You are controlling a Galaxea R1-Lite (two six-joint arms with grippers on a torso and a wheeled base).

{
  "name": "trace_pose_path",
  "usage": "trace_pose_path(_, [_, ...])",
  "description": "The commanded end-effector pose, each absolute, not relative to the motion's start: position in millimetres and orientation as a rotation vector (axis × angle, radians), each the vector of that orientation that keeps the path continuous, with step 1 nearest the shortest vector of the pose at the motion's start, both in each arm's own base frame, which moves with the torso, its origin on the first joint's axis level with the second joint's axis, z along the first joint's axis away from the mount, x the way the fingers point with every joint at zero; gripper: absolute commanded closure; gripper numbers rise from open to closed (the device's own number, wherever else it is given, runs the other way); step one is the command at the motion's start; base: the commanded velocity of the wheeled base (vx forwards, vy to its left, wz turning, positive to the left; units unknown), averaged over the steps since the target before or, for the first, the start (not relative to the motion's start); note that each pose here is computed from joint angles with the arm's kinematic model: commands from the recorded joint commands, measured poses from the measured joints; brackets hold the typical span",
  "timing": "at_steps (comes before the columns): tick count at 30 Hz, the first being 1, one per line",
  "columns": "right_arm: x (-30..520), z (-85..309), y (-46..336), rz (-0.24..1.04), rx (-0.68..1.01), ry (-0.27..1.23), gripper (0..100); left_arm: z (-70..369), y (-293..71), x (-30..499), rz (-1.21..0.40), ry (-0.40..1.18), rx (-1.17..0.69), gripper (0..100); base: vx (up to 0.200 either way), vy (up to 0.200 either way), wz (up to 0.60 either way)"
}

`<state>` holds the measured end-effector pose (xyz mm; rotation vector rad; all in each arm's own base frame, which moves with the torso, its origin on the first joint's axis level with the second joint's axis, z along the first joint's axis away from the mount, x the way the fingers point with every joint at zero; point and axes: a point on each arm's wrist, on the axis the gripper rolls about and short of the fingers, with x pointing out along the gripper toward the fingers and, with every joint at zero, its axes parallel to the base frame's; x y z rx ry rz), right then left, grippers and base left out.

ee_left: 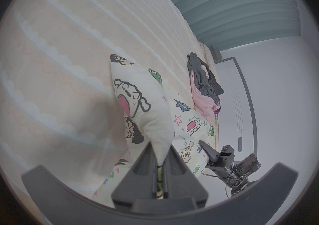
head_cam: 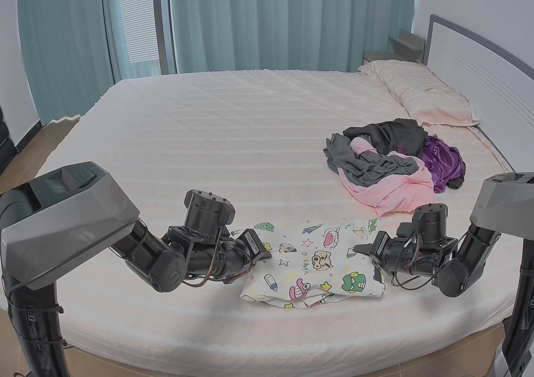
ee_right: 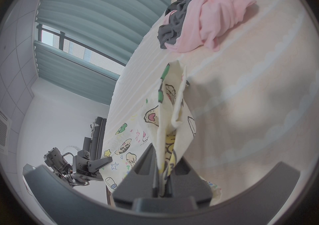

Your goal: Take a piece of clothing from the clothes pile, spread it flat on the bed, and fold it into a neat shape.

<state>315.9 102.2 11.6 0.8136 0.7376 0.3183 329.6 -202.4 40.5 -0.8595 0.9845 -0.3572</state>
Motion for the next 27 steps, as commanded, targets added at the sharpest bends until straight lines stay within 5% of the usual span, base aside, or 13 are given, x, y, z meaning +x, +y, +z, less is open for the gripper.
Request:
trace_pose_path(1, [315.7, 11.6, 102.1, 0.317, 0.814, 0.737, 100, 39.9, -202.5, 329.8, -0.356, 0.986, -0.860, 100, 0.000, -0.200, 0.00])
trace_pose_path(8, [315.4, 11.3, 102.0, 0.316, 0.814, 0.738, 100, 38.7, -202.5, 329.9, -0.354, 0.989, -0.859, 100, 0.000, -0.200, 0.00])
trace_pose_path(21, [314.2, 7.5, 101.7, 0.312, 0.805, 0.750, 100, 33.6, -196.1, 324.8, -0.331, 1.009, -0.853, 100, 0.000, 0.000, 0.00])
trace_pose_path(22, [313.2, 5.8, 101.4, 0.310, 0.802, 0.756, 0, 31.5, -195.3, 321.1, -0.330, 1.021, -0.844, 100, 0.000, 0.000, 0.00])
trace_pose_path(24, [312.6, 3.9, 101.7, 0.308, 0.799, 0.764, 0, 31.7, -193.9, 317.4, -0.334, 1.024, -0.841, 100, 0.000, 0.000, 0.00])
trace_pose_path(25, [309.7, 2.7, 101.4, 0.308, 0.788, 0.772, 0, 33.0, -192.3, 313.4, -0.341, 1.021, -0.844, 0, 0.000, 0.000, 0.00])
trace_pose_path(27, [302.9, 0.3, 98.8, 0.311, 0.746, 0.785, 0, 34.7, -188.4, 306.9, -0.339, 1.024, -0.836, 0, 0.000, 0.000, 0.00])
